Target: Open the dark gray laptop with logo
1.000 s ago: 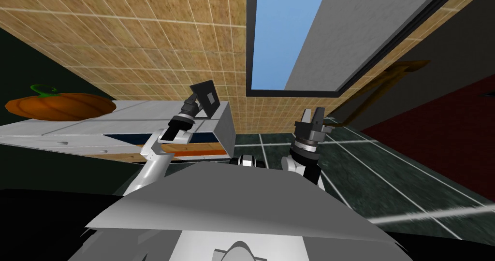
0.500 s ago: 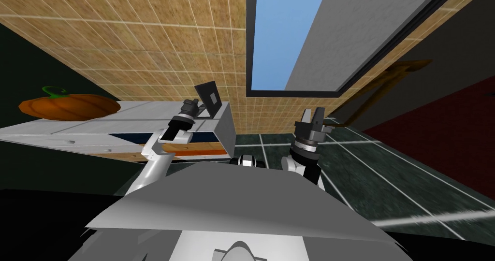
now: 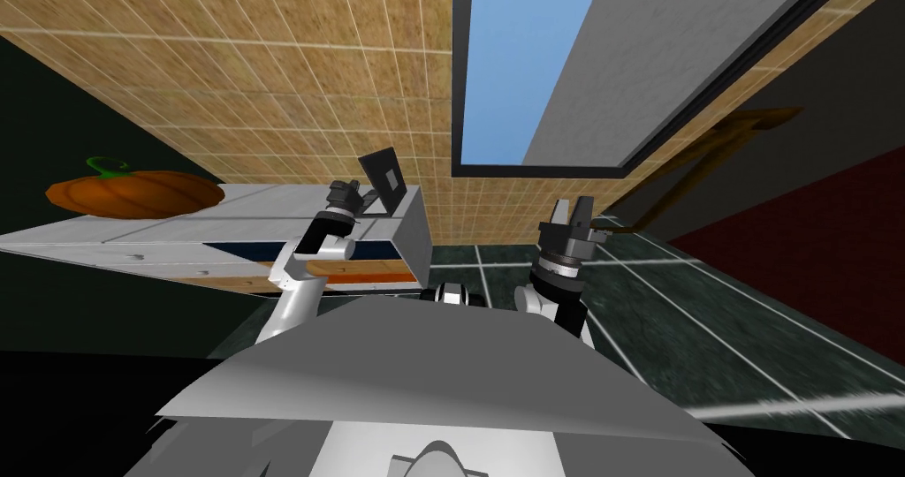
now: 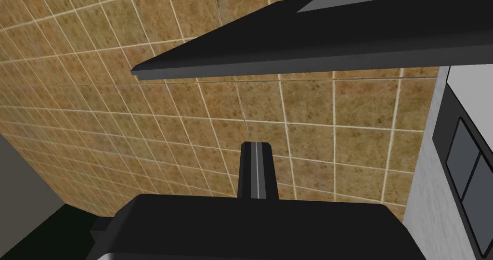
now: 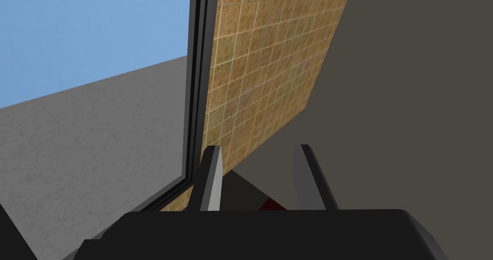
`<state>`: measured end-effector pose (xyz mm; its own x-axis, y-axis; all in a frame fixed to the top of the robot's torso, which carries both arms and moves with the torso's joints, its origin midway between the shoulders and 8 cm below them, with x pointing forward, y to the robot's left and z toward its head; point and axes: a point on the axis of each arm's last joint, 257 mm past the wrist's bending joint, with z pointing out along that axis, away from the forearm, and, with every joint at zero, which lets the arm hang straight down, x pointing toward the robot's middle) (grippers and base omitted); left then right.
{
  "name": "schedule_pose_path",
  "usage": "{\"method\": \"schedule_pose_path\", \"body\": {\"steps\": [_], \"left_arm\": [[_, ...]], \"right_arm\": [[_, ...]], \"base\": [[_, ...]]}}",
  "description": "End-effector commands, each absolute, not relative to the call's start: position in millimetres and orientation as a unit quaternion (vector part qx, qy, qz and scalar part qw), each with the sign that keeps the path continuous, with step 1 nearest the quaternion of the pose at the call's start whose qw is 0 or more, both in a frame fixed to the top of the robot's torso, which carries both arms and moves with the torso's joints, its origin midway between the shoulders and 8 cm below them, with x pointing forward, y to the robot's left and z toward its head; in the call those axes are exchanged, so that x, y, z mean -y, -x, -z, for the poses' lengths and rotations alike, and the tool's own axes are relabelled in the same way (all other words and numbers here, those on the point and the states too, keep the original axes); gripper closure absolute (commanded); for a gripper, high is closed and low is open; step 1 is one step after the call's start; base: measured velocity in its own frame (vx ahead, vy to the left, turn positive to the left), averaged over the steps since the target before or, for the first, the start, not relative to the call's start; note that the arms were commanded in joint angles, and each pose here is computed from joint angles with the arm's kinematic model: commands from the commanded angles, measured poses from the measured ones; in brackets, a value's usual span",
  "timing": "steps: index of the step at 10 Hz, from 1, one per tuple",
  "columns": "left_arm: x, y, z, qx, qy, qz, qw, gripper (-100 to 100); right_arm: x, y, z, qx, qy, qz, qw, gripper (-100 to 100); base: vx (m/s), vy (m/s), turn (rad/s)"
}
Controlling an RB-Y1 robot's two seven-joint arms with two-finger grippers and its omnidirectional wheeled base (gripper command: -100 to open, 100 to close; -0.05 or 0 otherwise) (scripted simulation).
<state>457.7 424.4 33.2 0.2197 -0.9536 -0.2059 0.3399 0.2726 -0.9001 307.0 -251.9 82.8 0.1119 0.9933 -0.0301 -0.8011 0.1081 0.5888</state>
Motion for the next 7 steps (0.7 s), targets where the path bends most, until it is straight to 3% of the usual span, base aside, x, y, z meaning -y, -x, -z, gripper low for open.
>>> {"method": "schedule_pose_path", "body": {"steps": [1,2,7], "left_arm": [[-427,-460,-33,-0.395,0.391,0.486,0.674,100],[-427,-461,-25,-0.417,0.378,0.463,0.685,-100],[-424,-463,-5,-0.474,0.335,0.397,0.711,-100]], "right_arm": [[252,-307,-83,-0.217,-0.221,-0.630,0.712,0],[252,-307,-83,-0.217,-0.221,-0.630,0.712,0],[252,-307,-83,-0.217,-0.221,-0.630,0.712,0]], "base": [[0.000,0.000,0.000],[-0.017,-0.024,-0.048],[-0.024,-0.041,-0.036]]}}
